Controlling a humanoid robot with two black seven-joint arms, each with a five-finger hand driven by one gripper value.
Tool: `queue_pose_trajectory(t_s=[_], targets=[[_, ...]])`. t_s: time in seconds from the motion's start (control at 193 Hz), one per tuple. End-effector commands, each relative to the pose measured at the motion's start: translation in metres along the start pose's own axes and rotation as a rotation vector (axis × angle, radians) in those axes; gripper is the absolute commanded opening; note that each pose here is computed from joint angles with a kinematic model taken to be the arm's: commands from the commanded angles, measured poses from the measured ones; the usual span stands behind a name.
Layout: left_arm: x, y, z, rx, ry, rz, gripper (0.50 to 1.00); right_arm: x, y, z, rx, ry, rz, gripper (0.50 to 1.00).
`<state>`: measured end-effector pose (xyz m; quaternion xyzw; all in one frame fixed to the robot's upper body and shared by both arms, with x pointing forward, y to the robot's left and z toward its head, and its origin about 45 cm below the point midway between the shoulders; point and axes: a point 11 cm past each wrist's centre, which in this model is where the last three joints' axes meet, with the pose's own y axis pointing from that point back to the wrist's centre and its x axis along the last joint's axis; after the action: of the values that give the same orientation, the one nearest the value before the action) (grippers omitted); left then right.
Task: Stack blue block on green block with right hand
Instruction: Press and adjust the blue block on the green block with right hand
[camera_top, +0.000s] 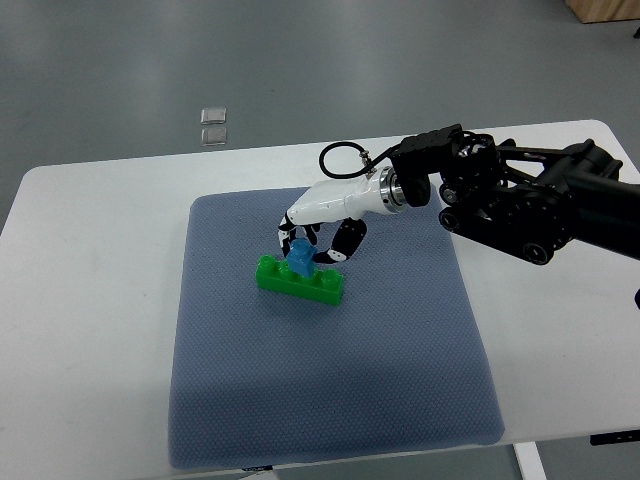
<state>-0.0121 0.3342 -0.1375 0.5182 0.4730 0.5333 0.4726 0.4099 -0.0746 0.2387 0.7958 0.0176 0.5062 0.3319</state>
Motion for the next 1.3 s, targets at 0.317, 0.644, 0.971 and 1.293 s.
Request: queue_pose_trajectory(t_s=[0.317,0.644,0.971,1.293], targets=[[0.000,0.000,0.000,0.000,0.000,0.000,1.000,-0.008,-0.001,0.002,-0.001,-0.012,-0.013,0.537],[0.000,0.000,0.000,0.000,0.000,0.000,1.000,-0.011,-0.003,0.001,0.002,-0.018,-0.005,0.537],[0.000,0.000,0.000,0.000,0.000,0.000,1.000,-0.018,-0.006,-0.001,0.016,-0.054,-0.016,0.537],[0.000,0.000,0.000,0.000,0.000,0.000,1.000,-0.022,-0.008,0.003,0.006,-0.065,0.009,0.537]])
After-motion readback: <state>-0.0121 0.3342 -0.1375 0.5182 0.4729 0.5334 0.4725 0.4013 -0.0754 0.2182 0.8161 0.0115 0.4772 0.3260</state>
